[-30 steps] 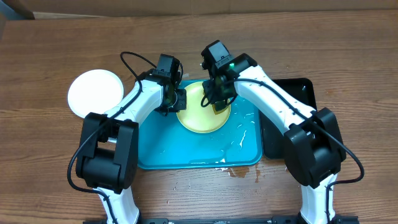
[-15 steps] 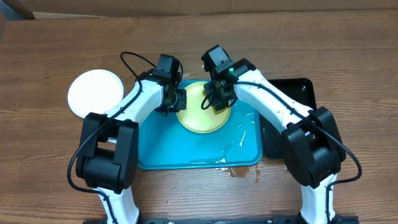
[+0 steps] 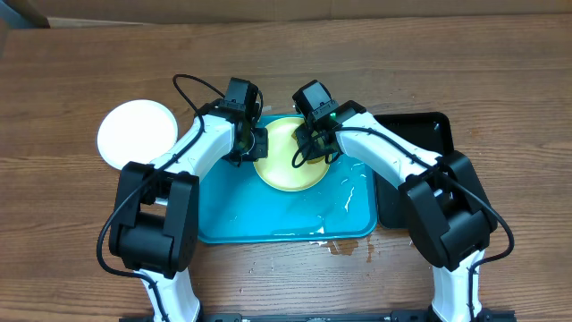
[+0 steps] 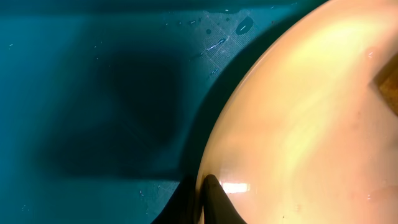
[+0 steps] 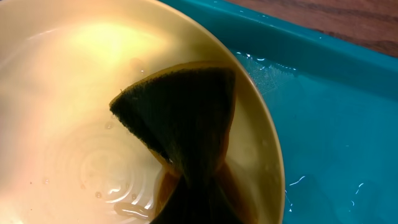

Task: Clean dirty plates on tray and stack at the side
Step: 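Scrub the yellow plate with the sponge in the right gripper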

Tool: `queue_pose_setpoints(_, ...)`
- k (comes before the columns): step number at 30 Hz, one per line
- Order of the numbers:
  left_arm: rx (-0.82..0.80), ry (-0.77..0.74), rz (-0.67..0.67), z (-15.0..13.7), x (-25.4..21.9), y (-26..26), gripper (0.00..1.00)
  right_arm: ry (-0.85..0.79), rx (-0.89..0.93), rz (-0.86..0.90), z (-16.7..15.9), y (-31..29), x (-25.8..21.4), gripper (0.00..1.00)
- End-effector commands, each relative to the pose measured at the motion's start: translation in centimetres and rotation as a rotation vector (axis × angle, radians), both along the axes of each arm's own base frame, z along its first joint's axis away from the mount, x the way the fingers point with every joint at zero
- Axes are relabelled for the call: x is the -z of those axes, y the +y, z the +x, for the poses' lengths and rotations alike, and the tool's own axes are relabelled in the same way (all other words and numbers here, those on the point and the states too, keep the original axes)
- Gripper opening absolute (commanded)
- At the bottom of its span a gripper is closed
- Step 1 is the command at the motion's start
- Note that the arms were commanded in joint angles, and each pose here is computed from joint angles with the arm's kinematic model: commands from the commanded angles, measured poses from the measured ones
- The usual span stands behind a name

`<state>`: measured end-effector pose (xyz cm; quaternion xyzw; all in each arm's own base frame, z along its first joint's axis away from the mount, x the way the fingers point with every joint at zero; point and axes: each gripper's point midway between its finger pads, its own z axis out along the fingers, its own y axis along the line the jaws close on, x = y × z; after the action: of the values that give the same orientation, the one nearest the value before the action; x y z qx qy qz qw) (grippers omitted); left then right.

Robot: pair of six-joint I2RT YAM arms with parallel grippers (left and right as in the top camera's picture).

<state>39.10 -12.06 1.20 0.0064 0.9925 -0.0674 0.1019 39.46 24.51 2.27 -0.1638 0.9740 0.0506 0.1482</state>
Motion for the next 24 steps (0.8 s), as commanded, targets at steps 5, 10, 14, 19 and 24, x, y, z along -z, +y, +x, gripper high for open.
queue_pose_setpoints(5, -0.005, 0.015, 0.009, -0.4, 0.4, 0.1, 0.04, 0.052, 0.023, -0.028, -0.7, -0.7, 2.3, 0.04)
queue_pose_setpoints(10, -0.005, 0.015, 0.009, -0.4, 0.4, 0.1, 0.04, 0.161, -0.019, 0.015, -2.4, -0.8, 3.3, 0.04)
queue_pose_setpoints(14, -0.005, 0.015, 0.008, -0.4, 0.4, 0.1, 0.04, 0.257, -0.041, 0.135, -3.5, -0.1, 3.1, 0.04)
queue_pose_setpoints(19, -0.005, 0.014, 0.008, -0.4, 0.4, 0.1, 0.04, 0.309, -0.043, 0.24, -3.8, 0.7, 2.5, 0.04)
queue_pose_setpoints(24, -0.005, 0.006, 0.006, -0.2, 0.4, 0.1, 0.04, 0.302, -0.047, 0.245, -3.7, 0.9, 2.5, 0.04)
